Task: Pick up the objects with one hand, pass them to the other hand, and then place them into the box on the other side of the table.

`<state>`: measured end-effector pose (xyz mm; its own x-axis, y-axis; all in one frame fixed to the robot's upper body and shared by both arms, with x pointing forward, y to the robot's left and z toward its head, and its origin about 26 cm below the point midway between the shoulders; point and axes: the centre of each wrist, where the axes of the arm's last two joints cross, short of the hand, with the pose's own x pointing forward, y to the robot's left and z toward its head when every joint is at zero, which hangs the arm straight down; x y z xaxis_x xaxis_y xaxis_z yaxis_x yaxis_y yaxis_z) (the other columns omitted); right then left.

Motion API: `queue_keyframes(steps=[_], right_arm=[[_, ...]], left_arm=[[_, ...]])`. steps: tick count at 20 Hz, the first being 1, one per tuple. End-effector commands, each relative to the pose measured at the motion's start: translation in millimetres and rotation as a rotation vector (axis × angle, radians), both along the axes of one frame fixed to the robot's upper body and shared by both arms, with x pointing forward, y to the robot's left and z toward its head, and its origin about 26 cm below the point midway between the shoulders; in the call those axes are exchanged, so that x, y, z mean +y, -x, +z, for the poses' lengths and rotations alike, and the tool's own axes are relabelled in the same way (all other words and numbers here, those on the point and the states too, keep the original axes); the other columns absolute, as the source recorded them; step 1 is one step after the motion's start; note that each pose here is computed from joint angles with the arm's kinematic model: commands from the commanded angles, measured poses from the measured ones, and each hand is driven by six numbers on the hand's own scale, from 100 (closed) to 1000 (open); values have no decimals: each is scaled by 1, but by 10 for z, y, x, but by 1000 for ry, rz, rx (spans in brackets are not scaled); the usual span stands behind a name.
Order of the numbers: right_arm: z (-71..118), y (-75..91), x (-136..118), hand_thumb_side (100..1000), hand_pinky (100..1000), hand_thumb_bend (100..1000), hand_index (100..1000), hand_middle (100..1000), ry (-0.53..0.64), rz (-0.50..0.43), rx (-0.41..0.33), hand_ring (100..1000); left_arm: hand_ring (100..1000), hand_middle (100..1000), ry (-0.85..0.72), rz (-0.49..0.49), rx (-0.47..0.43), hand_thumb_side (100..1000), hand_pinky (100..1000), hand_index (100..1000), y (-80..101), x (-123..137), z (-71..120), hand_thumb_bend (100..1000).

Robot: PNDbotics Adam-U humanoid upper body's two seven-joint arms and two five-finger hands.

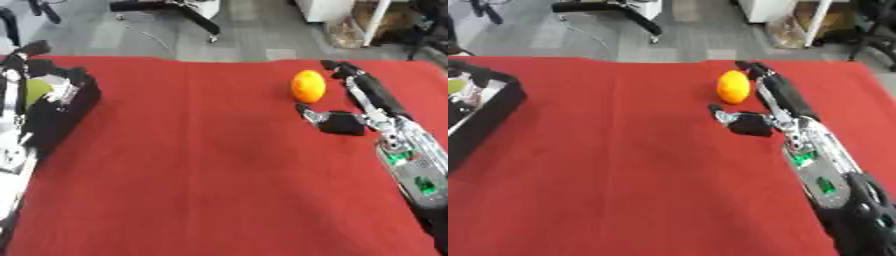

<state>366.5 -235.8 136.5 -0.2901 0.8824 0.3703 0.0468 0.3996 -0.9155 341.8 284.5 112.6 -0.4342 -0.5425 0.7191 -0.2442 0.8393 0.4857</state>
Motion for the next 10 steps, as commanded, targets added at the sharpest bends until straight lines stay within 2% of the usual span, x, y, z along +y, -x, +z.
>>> queue_keyframes(steps=[1, 2, 3, 4, 7, 10], right_arm=[[33, -141, -254, 492, 829, 403, 958, 896, 67, -97, 0, 828], [-29, -207, -331, 493, 832, 402, 960, 898, 85, -124, 12, 831], [-88, -262, -408, 455, 835, 330, 960, 897, 101, -148, 23, 833], [-135, -304, -479, 492, 839, 401, 959, 898, 118, -169, 33, 835], [-225, -378, -656, 492, 851, 397, 959, 895, 187, -245, 68, 840], [-304, -425, -779, 488, 850, 401, 955, 889, 231, -370, 109, 839]], left_arm=[[734, 766, 59, -109, -14, 711, 755, 870, 117, -236, 74, 596], [733, 766, 66, -136, 8, 713, 755, 868, 150, -281, 62, 594], [733, 765, 71, -160, 26, 677, 755, 867, 175, -314, 55, 633], [733, 765, 74, -179, 40, 716, 755, 866, 194, -339, 48, 591], [733, 764, 79, -208, 63, 718, 754, 864, 226, -384, 23, 586], [732, 764, 84, -217, 77, 721, 754, 861, 244, -406, -13, 584]])
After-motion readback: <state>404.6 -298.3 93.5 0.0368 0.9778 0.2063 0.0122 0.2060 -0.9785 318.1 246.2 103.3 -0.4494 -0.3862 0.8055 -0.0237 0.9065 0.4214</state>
